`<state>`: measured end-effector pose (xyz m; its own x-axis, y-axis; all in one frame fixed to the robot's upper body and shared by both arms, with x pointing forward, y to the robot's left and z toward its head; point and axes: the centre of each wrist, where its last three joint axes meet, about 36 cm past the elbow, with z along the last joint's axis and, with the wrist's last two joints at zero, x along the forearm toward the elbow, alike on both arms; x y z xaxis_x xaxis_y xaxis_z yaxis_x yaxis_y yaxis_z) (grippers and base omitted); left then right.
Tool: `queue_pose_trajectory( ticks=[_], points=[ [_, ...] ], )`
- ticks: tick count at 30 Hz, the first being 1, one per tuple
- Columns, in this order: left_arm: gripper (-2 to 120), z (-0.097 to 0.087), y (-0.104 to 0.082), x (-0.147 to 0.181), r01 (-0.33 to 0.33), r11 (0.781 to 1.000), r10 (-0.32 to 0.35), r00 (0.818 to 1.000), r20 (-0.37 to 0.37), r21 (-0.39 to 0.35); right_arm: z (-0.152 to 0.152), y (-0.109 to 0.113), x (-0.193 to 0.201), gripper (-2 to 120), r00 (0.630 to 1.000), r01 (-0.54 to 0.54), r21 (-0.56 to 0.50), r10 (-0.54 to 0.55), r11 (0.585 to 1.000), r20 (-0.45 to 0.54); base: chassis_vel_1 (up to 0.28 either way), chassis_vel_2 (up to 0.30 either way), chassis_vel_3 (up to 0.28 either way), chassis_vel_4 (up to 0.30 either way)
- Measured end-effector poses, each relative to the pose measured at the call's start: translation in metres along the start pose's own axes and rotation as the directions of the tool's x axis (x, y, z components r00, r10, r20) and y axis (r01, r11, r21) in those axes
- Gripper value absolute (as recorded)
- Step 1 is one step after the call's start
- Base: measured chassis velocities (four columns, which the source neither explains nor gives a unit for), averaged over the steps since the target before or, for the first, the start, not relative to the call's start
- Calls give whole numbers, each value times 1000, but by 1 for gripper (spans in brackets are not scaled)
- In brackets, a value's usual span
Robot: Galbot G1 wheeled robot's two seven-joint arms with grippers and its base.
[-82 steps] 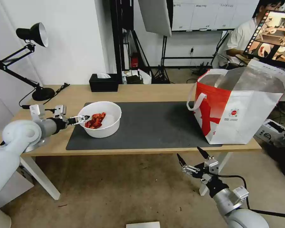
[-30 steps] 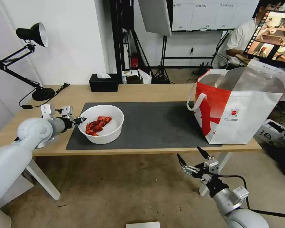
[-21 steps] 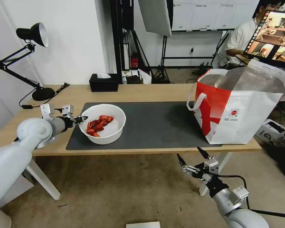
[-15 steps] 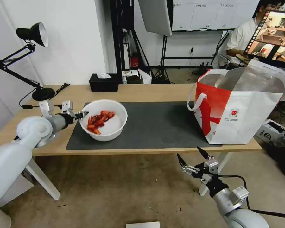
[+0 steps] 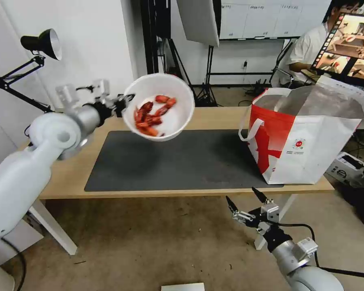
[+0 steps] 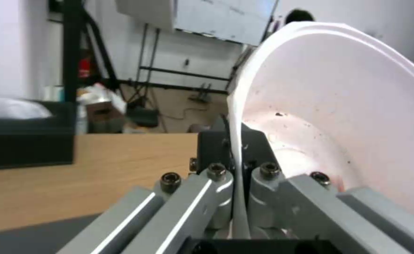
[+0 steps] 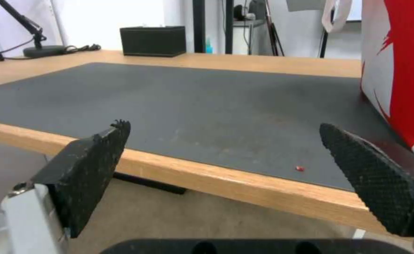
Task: Pick up the trash from the table and place it into the takeout bag.
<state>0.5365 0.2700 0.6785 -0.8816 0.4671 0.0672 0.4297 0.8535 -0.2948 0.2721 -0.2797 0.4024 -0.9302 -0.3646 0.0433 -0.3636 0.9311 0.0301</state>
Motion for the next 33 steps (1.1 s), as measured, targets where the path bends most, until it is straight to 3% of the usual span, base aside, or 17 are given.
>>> queue_pose_trajectory(
  ticks=[12, 15, 16, 19, 20, 21, 25, 29, 31, 33],
  points=[
    [0, -6, -53, -75, -103, 994, 104, 994, -22, 36, 0, 0, 0, 100, 1000, 0, 0, 0, 1000, 0, 0, 0, 0, 0],
    [0, -20, -82, -105, -143, 989, 143, 990, -18, 24, 0, 0, 0, 100, 1000, 0, 0, 0, 1000, 0, 0, 0, 0, 0],
    [0, -20, -82, -105, -143, 989, 143, 990, -18, 24, 0, 0, 0, 100, 1000, 0, 0, 0, 1000, 0, 0, 0, 0, 0],
    [0, -35, -127, -137, -191, 981, 191, 981, -12, 13, 0, 0, 0, 100, 1000, 0, 0, 0, 1000, 0, 0, 0, 0, 0],
    [0, -35, -127, -137, -191, 981, 191, 981, -12, 13, 0, 0, 0, 100, 1000, 0, 0, 0, 1000, 0, 0, 0, 0, 0],
    [0, -36, -140, -148, -198, 980, 198, 980, -12, 9, 0, 0, 0, 100, 1000, 0, 0, 0, 1000, 0, 0, 0, 0, 0],
    [0, -30, -171, -180, -191, 982, 191, 982, 5, 3, 0, 0, 0, 100, 1000, 0, 0, 0, 1000, 0, 0, 0, 0, 0],
    [0, -23, -187, -198, -182, 983, 182, 983, 10, 7, 0, 0, 0, 100, 1000, 0, 0, 0, 1000, 0, 0, 0, 0, 0],
    [0, -15, -205, -213, -186, 983, 186, 983, 6, 10, 0, 0, 0, 100, 1000, 0, 0, 0, 1000, 0, 0, 0, 0, 0],
    [0, -12, -209, -216, -185, 983, 185, 983, 5, 10, 0, 0, 0, 100, 1000, 0, 0, 0, 1000, 0, 0, 0, 0, 0]
  ],
)
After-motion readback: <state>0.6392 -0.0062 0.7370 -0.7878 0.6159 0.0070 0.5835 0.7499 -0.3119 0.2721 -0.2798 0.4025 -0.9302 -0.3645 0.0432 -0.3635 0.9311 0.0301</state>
